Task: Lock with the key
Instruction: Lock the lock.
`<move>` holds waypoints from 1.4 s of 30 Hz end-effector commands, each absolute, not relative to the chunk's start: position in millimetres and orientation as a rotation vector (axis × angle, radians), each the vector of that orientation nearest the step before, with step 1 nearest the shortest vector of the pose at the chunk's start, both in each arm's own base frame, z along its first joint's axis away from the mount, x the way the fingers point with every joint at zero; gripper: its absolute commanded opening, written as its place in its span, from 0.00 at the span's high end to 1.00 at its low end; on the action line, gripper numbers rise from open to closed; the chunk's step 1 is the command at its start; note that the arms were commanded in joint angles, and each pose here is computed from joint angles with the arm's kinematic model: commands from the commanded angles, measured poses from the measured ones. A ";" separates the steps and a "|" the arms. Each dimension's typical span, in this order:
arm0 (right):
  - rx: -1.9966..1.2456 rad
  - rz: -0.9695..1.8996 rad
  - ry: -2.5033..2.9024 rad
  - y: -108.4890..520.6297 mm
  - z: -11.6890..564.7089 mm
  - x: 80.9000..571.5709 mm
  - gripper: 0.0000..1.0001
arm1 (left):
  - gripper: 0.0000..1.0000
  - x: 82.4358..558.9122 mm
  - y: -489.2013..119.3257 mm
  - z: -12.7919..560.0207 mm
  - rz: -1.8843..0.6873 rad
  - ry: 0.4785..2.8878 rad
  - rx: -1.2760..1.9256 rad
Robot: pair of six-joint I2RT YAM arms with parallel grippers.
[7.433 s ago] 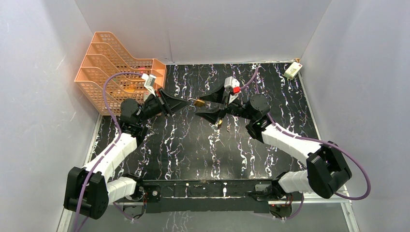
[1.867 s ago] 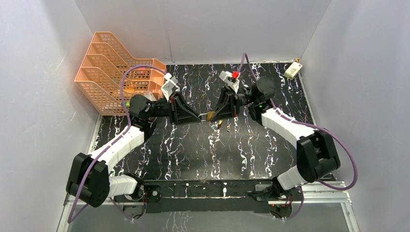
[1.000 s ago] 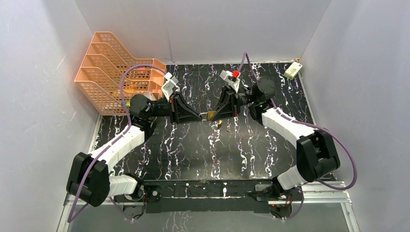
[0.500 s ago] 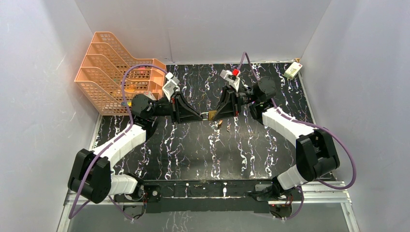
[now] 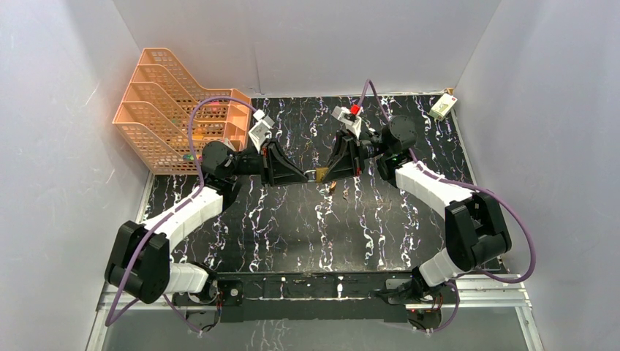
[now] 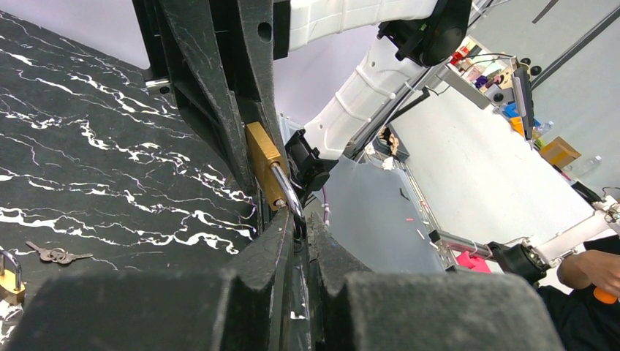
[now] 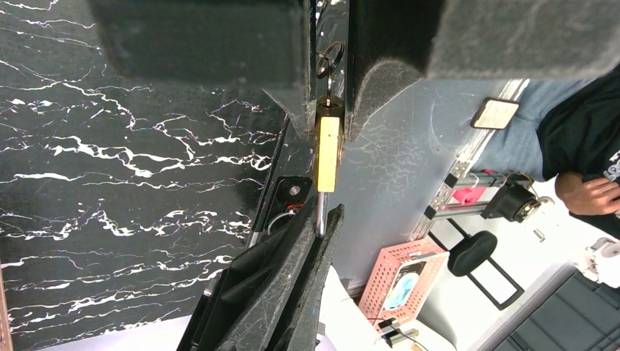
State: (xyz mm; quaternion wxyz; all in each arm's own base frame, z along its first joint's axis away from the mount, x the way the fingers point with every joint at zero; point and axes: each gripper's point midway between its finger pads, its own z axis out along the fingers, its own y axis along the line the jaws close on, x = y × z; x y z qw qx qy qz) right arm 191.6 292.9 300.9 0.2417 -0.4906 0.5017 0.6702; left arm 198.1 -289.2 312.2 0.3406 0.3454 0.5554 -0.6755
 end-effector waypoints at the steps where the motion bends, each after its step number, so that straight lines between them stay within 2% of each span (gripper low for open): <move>1: -1.330 1.736 1.225 304.2 325.4 195.6 1.00 | 1.00 201.1 -300.8 320.5 -1.745 1.406 0.899; 24: -1.291 1.719 1.197 317.9 335.2 197.8 1.00 | 1.00 215.6 -319.5 289.8 -1.778 1.490 0.875; 42: -1.338 1.781 1.181 352.4 322.1 176.8 1.00 | 1.00 227.0 -336.0 280.9 -1.788 1.519 0.847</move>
